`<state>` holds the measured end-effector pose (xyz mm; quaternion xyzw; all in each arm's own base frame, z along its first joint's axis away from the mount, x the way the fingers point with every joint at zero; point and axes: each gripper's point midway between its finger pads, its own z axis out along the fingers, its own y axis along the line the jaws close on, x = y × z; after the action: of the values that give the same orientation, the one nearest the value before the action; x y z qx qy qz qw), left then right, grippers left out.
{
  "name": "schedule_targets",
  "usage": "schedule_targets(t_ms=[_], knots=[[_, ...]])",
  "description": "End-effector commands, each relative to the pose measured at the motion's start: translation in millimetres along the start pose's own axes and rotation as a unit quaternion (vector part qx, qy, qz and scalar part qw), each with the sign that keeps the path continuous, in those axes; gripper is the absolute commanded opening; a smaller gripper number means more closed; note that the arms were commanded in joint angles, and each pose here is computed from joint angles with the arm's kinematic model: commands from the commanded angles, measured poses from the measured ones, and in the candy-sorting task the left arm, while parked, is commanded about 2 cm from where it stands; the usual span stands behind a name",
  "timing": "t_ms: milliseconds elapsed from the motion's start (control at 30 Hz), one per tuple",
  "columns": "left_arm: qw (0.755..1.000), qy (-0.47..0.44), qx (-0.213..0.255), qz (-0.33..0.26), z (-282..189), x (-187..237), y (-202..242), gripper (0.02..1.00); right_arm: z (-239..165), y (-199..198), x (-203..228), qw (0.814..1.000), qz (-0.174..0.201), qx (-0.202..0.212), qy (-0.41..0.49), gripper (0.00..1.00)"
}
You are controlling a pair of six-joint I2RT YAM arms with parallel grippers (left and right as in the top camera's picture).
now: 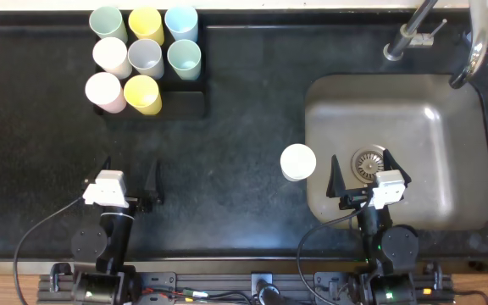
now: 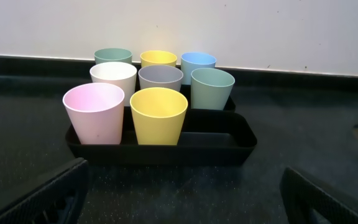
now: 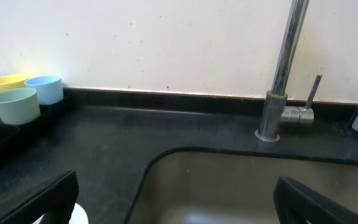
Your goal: Store Cups
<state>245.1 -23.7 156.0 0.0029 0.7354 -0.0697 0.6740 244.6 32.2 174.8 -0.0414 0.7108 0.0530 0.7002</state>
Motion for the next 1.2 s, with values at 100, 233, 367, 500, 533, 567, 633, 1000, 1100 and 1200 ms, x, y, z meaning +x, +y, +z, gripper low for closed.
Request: schedule_targets(t_ms=[100,233,367,500,533,567,633,1000,1100,1200], knots=[[1.000,-0.002,0.012,0.011,0,0,-5,1.000,0,-8,-5,1.000,0.002,0.021,-0.013,0.998],[1.000,-0.002,0.012,0.011,0,0,-5,1.000,4,-7,-45,1.000,-0.001,0.021,-0.011,0.996],[1.000,-0.002,0.012,0.011,0,0,-5,1.000,21,-6,-107,1.000,-0.003,0.021,0.005,0.993],[1.000,-0.002,0.012,0.011,0,0,-5,1.000,41,-3,-144,0.996,0.007,0.016,0.088,0.993],[1.000,-0.002,0.012,0.011,0,0,-5,1.000,44,-1,-144,0.993,0.015,0.011,0.119,0.998],[1.000,-0.002,0.012,0.011,0,0,-5,0.998,47,2,-141,0.987,0.022,0.004,0.160,0.996],[1.000,-0.002,0.012,0.011,0,0,-5,1.000,51,7,-127,0.967,0.029,-0.007,0.252,0.998],[1.000,-0.002,0.012,0.011,0,0,-5,1.000,53,30,-16,0.799,0.086,-0.043,0.594,0.996],[1.000,-0.002,0.012,0.011,0,0,-5,1.000,55,37,10,0.764,0.097,-0.052,0.636,0.996],[1.000,-0.002,0.012,0.011,0,0,-5,1.000,52,41,31,0.732,0.096,-0.052,0.673,0.998]])
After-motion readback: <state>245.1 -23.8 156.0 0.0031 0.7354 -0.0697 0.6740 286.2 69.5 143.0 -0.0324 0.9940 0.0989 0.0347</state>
